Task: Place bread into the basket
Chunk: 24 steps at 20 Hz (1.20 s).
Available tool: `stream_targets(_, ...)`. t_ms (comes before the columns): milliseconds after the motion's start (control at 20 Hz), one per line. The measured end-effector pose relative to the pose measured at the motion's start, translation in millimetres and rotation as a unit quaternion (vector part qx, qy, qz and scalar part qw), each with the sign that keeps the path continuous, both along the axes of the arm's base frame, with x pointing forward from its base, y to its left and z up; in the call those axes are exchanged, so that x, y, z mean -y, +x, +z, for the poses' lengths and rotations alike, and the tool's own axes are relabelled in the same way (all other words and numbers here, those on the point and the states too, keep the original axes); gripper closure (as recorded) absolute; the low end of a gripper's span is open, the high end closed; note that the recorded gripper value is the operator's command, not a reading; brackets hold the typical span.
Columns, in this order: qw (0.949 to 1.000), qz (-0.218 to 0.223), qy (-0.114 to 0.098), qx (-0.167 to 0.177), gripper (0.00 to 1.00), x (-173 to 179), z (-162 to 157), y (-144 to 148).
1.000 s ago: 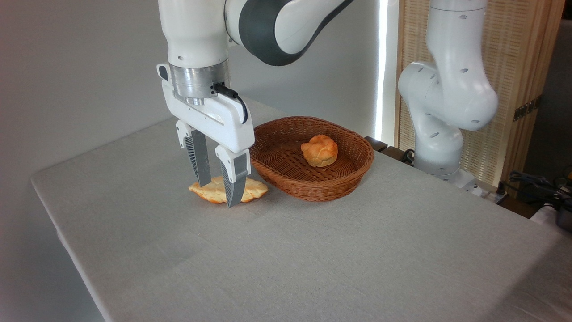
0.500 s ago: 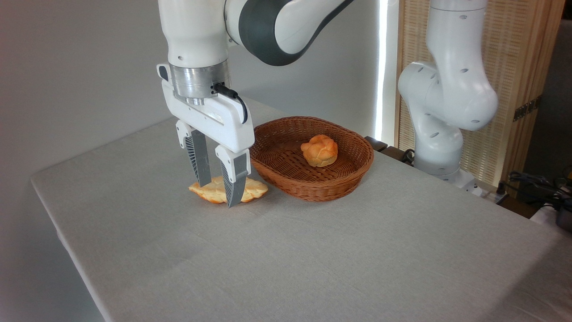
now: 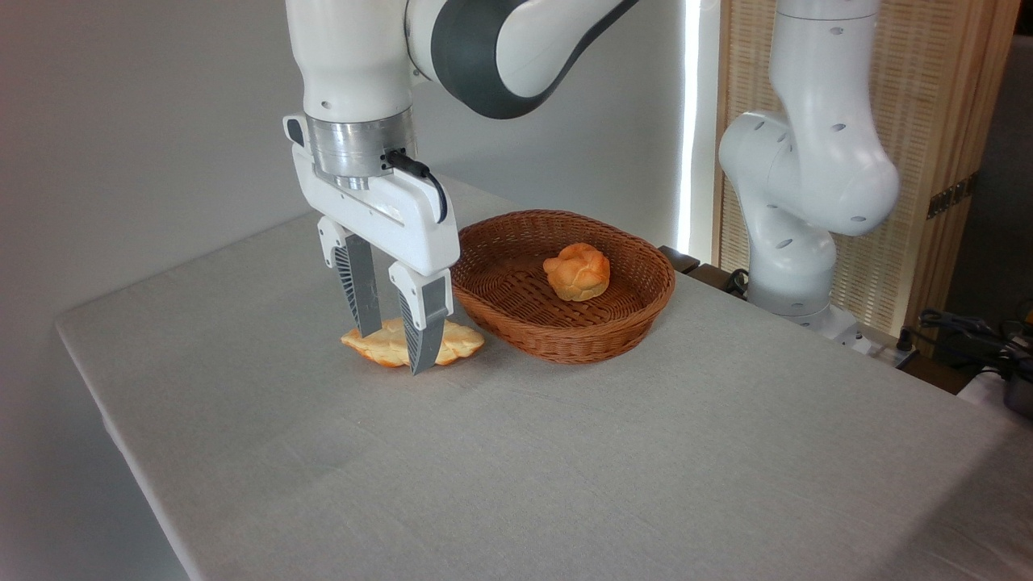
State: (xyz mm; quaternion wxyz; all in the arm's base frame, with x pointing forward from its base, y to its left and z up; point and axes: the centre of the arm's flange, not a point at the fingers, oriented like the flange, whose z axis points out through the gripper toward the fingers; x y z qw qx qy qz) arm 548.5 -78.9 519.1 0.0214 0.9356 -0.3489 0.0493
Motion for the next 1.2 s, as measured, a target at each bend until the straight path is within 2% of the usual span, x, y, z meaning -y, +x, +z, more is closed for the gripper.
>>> stream_targets(1200,1.0,0.006,0.0,0.0,0.0,-7.0,0.1,1.0)
